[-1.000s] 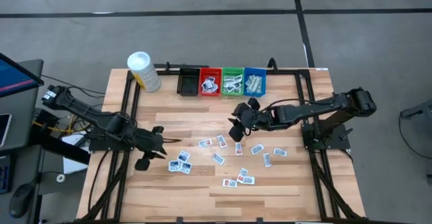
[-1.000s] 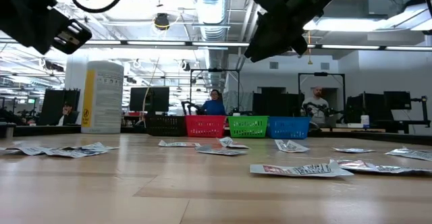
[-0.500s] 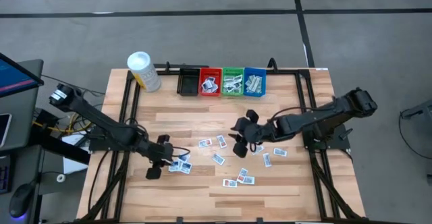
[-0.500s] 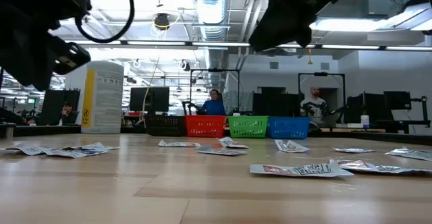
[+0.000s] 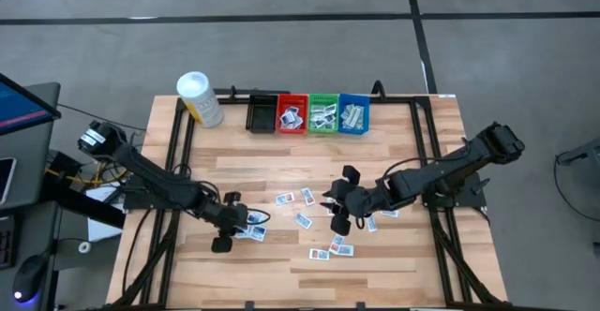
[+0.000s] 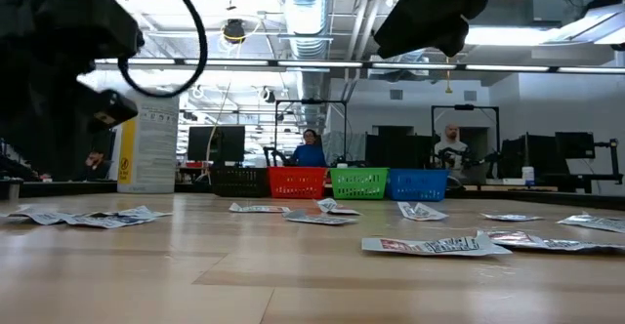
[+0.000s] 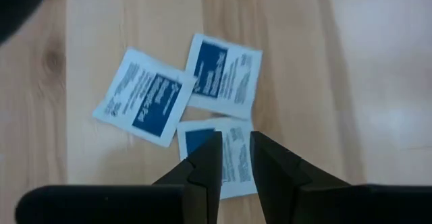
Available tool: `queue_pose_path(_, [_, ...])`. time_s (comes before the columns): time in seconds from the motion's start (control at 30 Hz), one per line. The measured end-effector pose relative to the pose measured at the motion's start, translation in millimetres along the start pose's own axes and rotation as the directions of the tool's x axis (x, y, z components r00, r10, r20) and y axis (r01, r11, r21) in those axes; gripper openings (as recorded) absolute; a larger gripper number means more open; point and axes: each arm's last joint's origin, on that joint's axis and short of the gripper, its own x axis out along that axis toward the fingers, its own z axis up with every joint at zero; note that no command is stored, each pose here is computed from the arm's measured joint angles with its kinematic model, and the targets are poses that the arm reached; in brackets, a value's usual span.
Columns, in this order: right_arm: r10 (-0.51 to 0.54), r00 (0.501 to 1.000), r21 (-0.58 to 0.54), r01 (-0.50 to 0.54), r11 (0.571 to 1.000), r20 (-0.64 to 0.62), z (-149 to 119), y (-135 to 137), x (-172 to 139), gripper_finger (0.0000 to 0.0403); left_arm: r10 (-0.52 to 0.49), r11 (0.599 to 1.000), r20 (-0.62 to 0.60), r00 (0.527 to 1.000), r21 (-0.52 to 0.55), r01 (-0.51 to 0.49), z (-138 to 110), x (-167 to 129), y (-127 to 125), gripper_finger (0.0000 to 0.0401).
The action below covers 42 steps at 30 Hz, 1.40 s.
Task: Pick & Place First Aid Supplies
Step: Put the bottom left alcohol pad into the red bin
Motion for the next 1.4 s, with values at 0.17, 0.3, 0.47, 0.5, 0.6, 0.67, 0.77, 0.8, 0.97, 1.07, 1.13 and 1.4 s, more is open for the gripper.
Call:
queue_pose_path(0.17, [-0.002, 1.000, 0.004, 0.002, 1.000, 0.001, 0.3, -0.6, 0.3, 0.0118, 0.030, 0.999, -0.074, 0.997, -0.040, -0.033, -5.7, 15.4, 1.0, 0.0076])
queue_pose_path(0.3, [-0.006, 1.000, 0.006, 0.006, 1.000, 0.002, 0.6, -1.3, 0.6, 0.0118, 0.052, 0.996, -0.117, 0.992, -0.067, -0.060, -8.5, 27.3, 1.3, 0.0076])
queue_pose_path(0.47, [-0.011, 1.000, 0.009, 0.011, 1.000, 0.002, 1.3, -2.7, 1.2, 0.0118, 0.071, 0.993, -0.146, 0.987, -0.078, -0.083, -10.5, 37.5, 1.5, 0.0076])
queue_pose_path(0.5, [-0.012, 1.000, 0.009, 0.012, 1.000, 0.002, 1.3, -2.9, 1.3, 0.0118, 0.072, 0.993, -0.147, 0.986, -0.077, -0.084, -10.7, 37.7, 1.5, 0.0076])
queue_pose_path(0.6, [-0.012, 1.000, 0.008, 0.012, 1.000, 0.001, 1.1, -2.7, 1.2, 0.0118, 0.073, 0.994, -0.150, 0.986, -0.074, -0.085, -11.4, 36.9, 1.7, 0.0061])
queue_pose_path(0.67, [-0.013, 1.000, 0.008, 0.013, 1.000, 0.002, 1.1, -2.8, 1.2, 0.0118, 0.074, 0.994, -0.151, 0.986, -0.073, -0.085, -11.8, 36.1, 2.1, 0.0041])
queue_pose_path(0.77, [-0.015, 1.000, 0.008, 0.015, 1.000, 0.002, 1.1, -2.8, 1.2, 0.0118, 0.075, 0.994, -0.152, 0.986, -0.073, -0.087, -12.2, 35.5, 2.4, 0.0009])
queue_pose_path(0.8, [-0.015, 1.000, 0.008, 0.015, 1.000, 0.002, 1.1, -2.8, 1.2, 0.0118, 0.075, 0.994, -0.151, 0.986, -0.072, -0.087, -12.2, 35.3, 2.4, 0.0006])
queue_pose_path(0.97, [-0.016, 1.000, 0.008, 0.016, 1.000, 0.003, 1.1, -2.9, 1.2, 0.0118, 0.052, 0.995, -0.135, 0.989, -0.074, -0.063, -11.7, 28.2, 2.2, 0.0005])
queue_pose_path(1.07, [-0.016, 1.000, 0.008, 0.016, 1.000, 0.003, 1.1, -2.9, 1.2, 0.0118, 0.038, 0.996, -0.118, 0.992, -0.077, -0.048, -11.8, 18.8, 2.7, 0.0004])
queue_pose_path(1.13, [-0.016, 1.000, 0.007, 0.016, 1.000, 0.003, 1.1, -2.9, 1.2, 0.0118, 0.029, 0.996, -0.080, 0.996, -0.081, -0.036, -9.0, 12.4, 2.3, 0.0004])
queue_pose_path(1.4, [-0.019, 1.000, 0.008, 0.019, 1.000, 0.006, 1.4, -3.0, 1.3, 0.0118, 0.013, 0.996, 0.030, 0.999, -0.091, -0.011, -2.8, -4.3, 2.0, 0.0006])
